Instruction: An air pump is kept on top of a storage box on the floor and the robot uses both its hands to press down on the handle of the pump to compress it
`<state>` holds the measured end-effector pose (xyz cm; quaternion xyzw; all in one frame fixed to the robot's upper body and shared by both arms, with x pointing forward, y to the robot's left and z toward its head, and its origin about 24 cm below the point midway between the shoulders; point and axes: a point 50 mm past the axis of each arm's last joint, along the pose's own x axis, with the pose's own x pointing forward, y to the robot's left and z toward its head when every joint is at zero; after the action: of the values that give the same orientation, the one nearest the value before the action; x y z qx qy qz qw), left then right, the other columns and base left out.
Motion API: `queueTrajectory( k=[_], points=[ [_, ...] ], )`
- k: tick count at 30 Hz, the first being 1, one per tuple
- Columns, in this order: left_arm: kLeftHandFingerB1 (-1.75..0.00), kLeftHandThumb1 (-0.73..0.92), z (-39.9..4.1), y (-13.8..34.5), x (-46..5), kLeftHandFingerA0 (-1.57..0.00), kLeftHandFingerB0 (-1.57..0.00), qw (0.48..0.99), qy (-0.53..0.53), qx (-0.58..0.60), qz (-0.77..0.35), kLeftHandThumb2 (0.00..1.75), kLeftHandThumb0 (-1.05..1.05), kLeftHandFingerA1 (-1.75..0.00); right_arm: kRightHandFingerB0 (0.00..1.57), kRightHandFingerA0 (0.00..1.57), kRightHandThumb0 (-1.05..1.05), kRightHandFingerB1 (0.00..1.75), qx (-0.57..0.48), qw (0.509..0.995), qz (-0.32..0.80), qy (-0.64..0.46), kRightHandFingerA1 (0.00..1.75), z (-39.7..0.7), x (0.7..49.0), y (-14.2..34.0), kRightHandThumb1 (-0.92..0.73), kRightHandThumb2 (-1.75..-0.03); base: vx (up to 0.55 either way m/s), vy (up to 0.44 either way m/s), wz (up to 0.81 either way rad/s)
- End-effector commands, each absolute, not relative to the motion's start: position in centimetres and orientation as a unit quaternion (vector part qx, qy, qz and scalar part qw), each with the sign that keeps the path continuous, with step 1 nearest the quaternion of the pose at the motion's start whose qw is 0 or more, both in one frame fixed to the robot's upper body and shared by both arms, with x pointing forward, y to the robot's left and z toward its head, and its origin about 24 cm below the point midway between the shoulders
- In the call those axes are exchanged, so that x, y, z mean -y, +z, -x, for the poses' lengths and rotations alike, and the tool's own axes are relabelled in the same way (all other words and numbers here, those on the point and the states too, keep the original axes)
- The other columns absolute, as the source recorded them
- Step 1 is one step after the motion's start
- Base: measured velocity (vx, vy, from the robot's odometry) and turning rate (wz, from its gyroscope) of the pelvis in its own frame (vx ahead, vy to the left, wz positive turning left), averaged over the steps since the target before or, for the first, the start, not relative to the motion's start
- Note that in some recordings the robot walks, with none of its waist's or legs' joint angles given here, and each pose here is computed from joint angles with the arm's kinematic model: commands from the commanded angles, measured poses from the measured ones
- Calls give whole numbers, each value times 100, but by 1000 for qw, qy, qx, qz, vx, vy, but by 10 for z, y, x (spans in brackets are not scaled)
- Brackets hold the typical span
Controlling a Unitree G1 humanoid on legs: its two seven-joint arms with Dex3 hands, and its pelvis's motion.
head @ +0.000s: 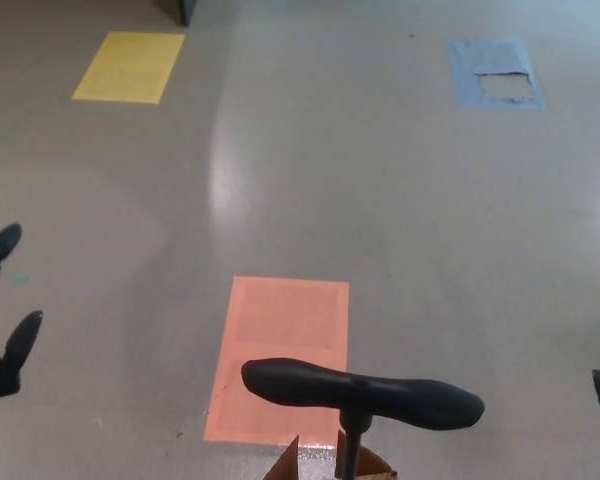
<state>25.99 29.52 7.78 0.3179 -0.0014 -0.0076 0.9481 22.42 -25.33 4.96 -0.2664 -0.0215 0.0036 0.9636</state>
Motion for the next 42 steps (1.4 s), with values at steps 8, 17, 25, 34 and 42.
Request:
queueTrajectory(
  k=[8, 17, 25, 34, 42],
  points=[
    [-9, 69, -153, 277, -188, 0, 0, 761, -229, 401, -455, 112, -95, -11, 8, 6, -89, 15, 495, 821, 272, 84, 19, -124, 204, 239, -73, -106, 0, 0, 0],
    [-14, 78, -143, 281, -167, 0, 0, 720, -235, 424, -497, 123, -86, -18, 0, 0, -86, 16, 512, 780, 350, 89, 14, -107, 192, 253, -86, -120, 0, 0, 0],
    [-7, 81, -136, 283, -152, 0, 0, 684, -260, 434, -525, 122, -95, -14, 0, 0, -84, 18, 507, 769, 363, 141, 15, -100, 180, 255, -79, -116, 0, 0, 0],
    [-1, 73, -136, 287, -146, 0, 0, 623, -308, 382, -610, 119, -102, -11, 0, 0, -86, 14, 430, 745, 462, 217, 14, -102, 181, 261, -77, -116, 0, 0, 0],
    [-5, 69, -139, 286, -148, 0, 0, 597, -310, 323, -666, 111, -99, -16, 0, 0, -91, 15, 388, 734, 472, 296, 14, -105, 172, 253, -80, -114, 0, 0, 0]
  ],
)
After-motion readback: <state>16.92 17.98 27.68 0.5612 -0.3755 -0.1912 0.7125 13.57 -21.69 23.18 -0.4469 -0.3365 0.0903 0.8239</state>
